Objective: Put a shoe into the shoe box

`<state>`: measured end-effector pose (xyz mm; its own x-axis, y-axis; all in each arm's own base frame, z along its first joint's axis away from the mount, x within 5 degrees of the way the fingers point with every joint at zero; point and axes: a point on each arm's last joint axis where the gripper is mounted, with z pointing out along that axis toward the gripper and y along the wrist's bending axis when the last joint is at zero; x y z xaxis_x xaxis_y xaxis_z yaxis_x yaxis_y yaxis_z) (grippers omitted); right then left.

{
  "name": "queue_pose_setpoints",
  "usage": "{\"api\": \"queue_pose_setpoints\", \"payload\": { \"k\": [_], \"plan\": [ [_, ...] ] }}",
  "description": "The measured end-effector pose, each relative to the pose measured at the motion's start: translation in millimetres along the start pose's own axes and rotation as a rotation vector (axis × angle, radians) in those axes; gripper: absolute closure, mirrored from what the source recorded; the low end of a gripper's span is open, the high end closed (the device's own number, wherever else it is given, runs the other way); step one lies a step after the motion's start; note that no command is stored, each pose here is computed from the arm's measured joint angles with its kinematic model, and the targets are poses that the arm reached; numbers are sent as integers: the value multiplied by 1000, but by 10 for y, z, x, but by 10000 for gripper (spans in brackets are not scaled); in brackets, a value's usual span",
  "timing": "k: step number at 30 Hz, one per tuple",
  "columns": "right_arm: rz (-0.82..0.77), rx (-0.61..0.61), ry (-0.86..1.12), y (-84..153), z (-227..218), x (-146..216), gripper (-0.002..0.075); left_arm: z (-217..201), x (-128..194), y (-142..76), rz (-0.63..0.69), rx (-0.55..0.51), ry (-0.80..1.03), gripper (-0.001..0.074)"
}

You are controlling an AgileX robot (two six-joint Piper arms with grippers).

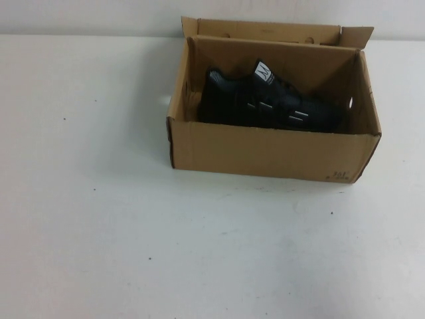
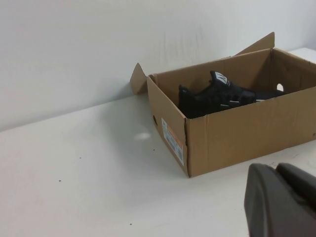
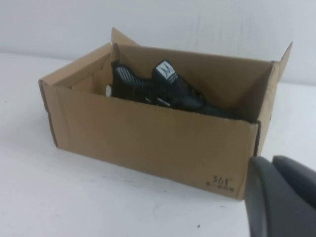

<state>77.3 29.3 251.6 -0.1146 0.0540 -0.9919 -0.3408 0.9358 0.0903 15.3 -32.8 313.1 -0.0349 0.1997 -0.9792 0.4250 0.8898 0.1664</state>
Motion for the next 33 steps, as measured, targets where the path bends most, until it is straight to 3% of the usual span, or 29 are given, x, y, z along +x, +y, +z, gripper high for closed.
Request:
{"api": "queue_pose_setpoints", "payload": {
  "k": [12, 20, 25, 29, 33],
  "plan": [
    [2, -60, 116, 54, -7, 107, 736, 11, 21, -2, -6, 3, 7, 737],
    [2, -98, 189, 88, -20, 173, 736, 52, 263, -25, 2, -2, 50, 737],
    [1, -120, 233, 108, -31, 211, 739, 137, 557, 89, 60, -156, 49, 737],
    [0, -134, 259, 120, -40, 234, 741, 259, 888, 216, -31, -308, 81, 737],
    [0, -144, 278, 129, -46, 251, 741, 302, 1117, 265, -129, -385, 127, 737]
  ]
}}
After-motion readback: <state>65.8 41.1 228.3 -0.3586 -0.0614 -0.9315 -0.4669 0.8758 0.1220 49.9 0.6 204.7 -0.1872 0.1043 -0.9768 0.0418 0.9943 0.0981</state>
